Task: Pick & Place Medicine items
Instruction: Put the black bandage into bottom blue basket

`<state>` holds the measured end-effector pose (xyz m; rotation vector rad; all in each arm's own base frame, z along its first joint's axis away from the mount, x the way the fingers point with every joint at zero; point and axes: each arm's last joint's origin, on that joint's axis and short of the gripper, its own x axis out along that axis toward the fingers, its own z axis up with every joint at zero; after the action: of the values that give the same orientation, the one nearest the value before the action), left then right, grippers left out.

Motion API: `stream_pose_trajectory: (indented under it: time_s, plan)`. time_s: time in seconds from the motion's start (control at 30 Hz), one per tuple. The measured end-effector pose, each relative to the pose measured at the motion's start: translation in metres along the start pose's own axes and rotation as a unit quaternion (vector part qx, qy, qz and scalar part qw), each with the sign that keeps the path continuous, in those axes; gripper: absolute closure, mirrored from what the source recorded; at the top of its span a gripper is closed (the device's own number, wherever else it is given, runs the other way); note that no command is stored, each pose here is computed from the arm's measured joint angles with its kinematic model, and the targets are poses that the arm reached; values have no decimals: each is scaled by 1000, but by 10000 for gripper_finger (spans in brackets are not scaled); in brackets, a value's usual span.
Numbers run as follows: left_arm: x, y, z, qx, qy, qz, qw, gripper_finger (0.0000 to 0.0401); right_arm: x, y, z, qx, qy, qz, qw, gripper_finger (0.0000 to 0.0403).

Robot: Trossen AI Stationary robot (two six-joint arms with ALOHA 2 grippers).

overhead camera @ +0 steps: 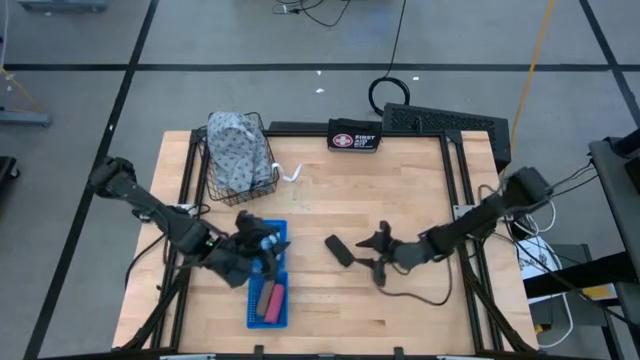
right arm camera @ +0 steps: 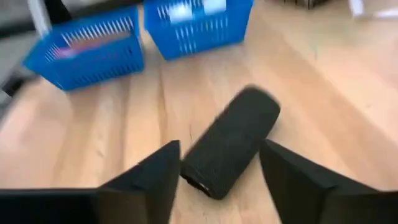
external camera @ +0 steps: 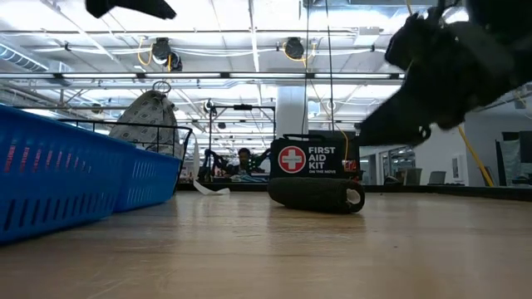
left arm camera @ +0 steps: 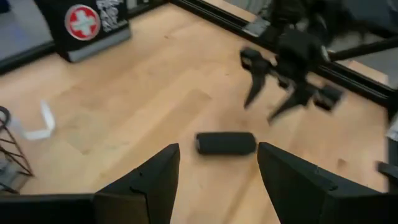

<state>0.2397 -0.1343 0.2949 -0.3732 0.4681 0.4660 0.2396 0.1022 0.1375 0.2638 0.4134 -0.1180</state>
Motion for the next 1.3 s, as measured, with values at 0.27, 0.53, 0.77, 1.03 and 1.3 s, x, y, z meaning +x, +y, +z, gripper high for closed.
stream_pose_trajectory:
  time_s: [0.27,0.53,0.77,1.03,1.3]
  plan:
    - [15,10,10,3,8,22,1000,176,46,15,-19,-38,37,-37,998,123]
    - [20,13,13,-5,5,31,1000,176,62,12,-30,-13,33,-104,994,145]
    - [20,13,14,-6,4,32,999,176,61,8,-36,-38,56,-126,990,190]
    - [22,14,15,-23,2,34,999,176,57,16,-30,-87,41,-101,990,275]
    - [30,20,22,-72,13,36,997,176,40,30,0,-113,64,57,990,359]
